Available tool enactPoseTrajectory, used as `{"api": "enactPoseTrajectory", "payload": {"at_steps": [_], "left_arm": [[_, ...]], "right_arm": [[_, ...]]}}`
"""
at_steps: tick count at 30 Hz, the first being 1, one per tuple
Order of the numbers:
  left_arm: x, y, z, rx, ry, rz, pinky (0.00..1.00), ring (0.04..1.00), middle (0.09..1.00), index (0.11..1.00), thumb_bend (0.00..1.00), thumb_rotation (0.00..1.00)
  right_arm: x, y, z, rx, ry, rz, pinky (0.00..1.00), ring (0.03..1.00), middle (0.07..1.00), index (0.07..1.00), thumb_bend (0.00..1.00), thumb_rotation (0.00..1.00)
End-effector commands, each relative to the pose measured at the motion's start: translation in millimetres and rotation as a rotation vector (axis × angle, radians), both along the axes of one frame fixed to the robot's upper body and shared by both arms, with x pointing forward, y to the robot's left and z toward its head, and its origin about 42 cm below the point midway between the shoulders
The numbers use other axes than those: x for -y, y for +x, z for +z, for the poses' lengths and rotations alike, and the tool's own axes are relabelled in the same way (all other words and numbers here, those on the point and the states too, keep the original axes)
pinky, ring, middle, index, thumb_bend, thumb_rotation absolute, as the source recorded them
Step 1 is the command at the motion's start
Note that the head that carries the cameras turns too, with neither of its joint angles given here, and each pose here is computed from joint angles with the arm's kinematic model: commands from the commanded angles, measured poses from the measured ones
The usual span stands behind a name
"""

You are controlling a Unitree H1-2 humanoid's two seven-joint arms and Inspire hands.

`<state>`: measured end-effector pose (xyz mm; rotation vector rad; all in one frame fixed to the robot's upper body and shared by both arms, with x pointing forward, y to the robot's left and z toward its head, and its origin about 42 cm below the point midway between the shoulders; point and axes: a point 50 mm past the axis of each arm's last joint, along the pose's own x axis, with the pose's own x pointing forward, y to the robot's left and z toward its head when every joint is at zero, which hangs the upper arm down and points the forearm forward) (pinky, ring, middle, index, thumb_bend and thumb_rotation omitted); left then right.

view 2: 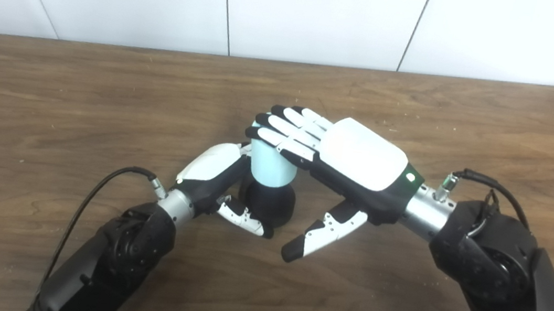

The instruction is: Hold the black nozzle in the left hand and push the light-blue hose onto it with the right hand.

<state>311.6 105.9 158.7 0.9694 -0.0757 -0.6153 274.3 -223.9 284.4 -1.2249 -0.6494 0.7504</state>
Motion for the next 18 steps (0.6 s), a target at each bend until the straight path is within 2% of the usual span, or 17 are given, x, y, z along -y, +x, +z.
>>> {"api": "enactPoseTrajectory", "payload": {"at_steps": [1, 18], "left_arm": [[-22.7, -19.0, -49.2, -0.235, 0.134, 0.038, 1.0, 0.998, 0.873, 0.481, 0.52, 0.05], [-22.7, -19.0, -47.9, -0.23, 0.142, 0.034, 1.0, 0.998, 0.873, 0.481, 0.52, 0.05]], "right_arm": [[6.6, -2.4, -11.2, -0.06, -0.081, 0.002, 1.0, 1.0, 1.0, 0.956, 0.66, 1.0], [5.5, -3.8, -19.3, -0.088, -0.096, 0.01, 1.0, 1.0, 1.0, 0.957, 0.66, 1.0]]}}
